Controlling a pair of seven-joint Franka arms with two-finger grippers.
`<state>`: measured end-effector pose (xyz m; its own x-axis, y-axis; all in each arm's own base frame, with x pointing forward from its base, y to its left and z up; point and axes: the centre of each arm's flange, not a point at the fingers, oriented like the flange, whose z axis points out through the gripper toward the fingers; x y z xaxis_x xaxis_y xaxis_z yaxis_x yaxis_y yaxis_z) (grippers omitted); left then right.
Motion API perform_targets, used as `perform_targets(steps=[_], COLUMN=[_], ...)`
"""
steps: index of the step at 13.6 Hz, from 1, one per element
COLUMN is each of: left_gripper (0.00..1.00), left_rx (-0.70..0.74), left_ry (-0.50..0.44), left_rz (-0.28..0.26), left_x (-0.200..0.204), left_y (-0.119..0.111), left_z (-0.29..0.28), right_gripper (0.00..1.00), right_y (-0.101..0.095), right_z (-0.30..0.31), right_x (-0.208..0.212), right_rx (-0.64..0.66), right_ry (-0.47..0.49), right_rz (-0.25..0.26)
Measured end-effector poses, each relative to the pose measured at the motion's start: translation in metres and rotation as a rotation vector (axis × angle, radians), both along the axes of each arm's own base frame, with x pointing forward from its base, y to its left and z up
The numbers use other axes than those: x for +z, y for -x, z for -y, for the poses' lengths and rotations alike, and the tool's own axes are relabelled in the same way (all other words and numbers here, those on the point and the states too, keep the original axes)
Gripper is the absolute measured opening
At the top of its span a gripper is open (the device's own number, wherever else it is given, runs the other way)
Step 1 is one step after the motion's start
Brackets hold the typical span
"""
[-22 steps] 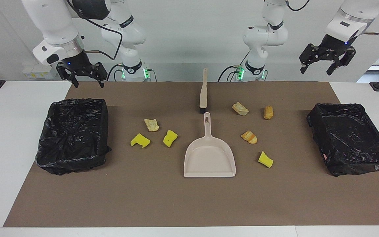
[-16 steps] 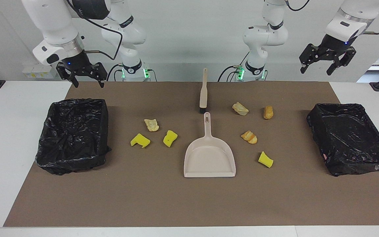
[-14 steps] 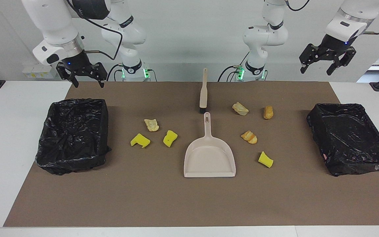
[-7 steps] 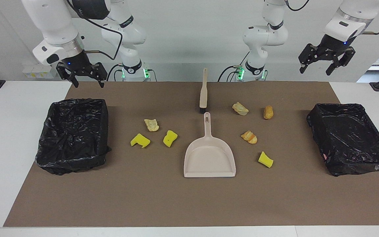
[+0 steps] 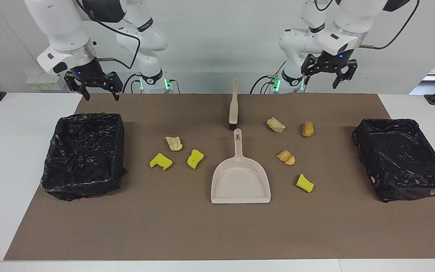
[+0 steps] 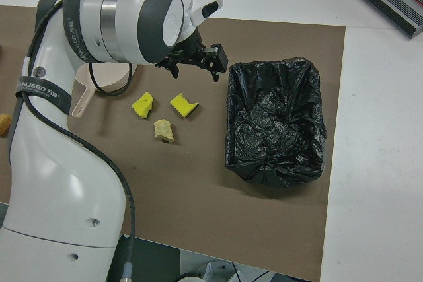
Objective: Sweep and dump trash in bin
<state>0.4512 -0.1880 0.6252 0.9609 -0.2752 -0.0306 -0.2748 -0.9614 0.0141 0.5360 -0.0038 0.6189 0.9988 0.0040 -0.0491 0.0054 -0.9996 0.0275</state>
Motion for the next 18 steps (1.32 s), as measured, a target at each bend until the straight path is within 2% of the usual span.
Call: perform_targets(steps=[4, 7, 9, 12, 14, 18], left_gripper=[1.00, 1.00, 1.00, 1.00, 1.00, 1.00], left_rx=[-0.030, -0.067, -0.084, -0.112, -0.121, -0.112], left_ry=[-0.035, -0.074, -0.081, -0.082, -0.092, -0.092], left_rz=[-0.032, -0.061, -0.055, -0.036, -0.040, -0.041], left_x=[-0.080, -0.144, -0.182, -0.241, -0.265, -0.283], left_y=[0.076, 0.130, 0.165, 0.221, 0.235, 0.235], left_z=[0.087, 0.126, 0.146, 0.166, 0.165, 0.170], right_gripper=[1.00, 1.00, 1.00, 1.00, 1.00, 1.00], right_y=[-0.004, -0.020, -0.033, -0.048, -0.052, -0.049], right_z=[-0.001, -0.010, -0.028, -0.072, -0.106, -0.132], right_x=[-0.008, -0.042, -0.067, -0.090, -0.101, -0.116], right_rx=[0.041, 0.061, 0.092, 0.098, 0.082, 0.061], right_ry=[-0.004, -0.012, -0.017, -0.015, -0.012, -0.002], right_rz=[-0.016, -0.078, -0.103, -0.080, -0.064, -0.085])
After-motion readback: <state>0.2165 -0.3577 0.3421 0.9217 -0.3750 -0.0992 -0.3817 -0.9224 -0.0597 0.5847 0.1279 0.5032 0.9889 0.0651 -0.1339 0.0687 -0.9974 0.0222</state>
